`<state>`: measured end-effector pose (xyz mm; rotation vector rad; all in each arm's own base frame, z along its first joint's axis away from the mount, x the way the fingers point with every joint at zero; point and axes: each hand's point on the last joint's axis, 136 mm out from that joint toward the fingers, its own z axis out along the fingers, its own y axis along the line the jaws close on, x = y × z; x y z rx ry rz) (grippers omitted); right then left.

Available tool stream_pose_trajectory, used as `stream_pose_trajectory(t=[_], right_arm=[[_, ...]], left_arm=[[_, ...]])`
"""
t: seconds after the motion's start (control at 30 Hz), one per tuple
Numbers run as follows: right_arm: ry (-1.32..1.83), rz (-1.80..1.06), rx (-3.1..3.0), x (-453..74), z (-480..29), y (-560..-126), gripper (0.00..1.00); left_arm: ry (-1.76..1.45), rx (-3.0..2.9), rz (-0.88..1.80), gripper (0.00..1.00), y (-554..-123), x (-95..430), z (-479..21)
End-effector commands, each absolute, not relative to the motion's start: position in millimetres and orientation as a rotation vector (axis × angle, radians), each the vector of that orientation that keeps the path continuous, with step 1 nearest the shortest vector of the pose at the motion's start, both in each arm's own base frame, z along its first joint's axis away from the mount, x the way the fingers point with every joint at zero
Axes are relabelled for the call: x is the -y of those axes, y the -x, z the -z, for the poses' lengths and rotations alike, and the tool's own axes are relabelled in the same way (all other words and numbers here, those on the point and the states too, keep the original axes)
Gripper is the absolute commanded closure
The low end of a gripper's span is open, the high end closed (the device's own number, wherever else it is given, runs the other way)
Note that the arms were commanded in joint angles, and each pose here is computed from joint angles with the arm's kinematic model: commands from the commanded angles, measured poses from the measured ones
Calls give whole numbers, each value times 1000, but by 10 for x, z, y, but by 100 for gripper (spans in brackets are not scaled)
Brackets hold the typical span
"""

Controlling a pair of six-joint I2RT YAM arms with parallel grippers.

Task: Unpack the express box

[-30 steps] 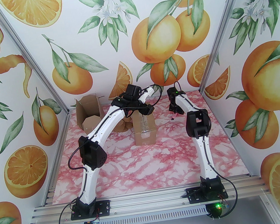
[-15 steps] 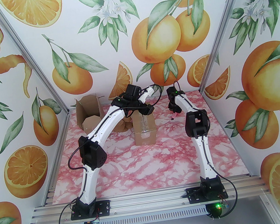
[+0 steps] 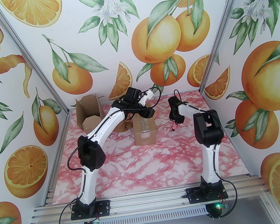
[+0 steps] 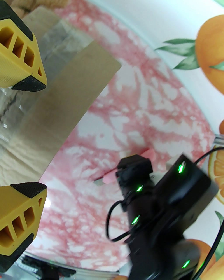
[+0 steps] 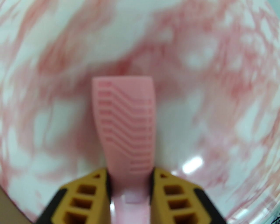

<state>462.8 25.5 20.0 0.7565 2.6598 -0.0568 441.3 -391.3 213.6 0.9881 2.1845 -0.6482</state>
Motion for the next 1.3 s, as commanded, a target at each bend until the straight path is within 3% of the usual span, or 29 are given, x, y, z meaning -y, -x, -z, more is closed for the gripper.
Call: stream_pose_trajectory(t=[0.0, 0.4, 0.67, 1.27], right_arm=[[-708, -103, -2589, -479, -313, -4610, 74], [-726, -318, -2406, -563, -666, -4313, 73], [-717, -417, -2297, -529, -992, -4330, 72], [-627, -622, -1970, -494, -2275, -4299, 71]], left_arm=[[-900, -2134, 783, 28, -4308, 4015, -2460], [-930, -2145, 855, 28, -3961, 4336, -2359], [-883, -2101, 831, 28, -3956, 4321, -2632], [-972, -2066, 981, 38, -3717, 4695, -2828]])
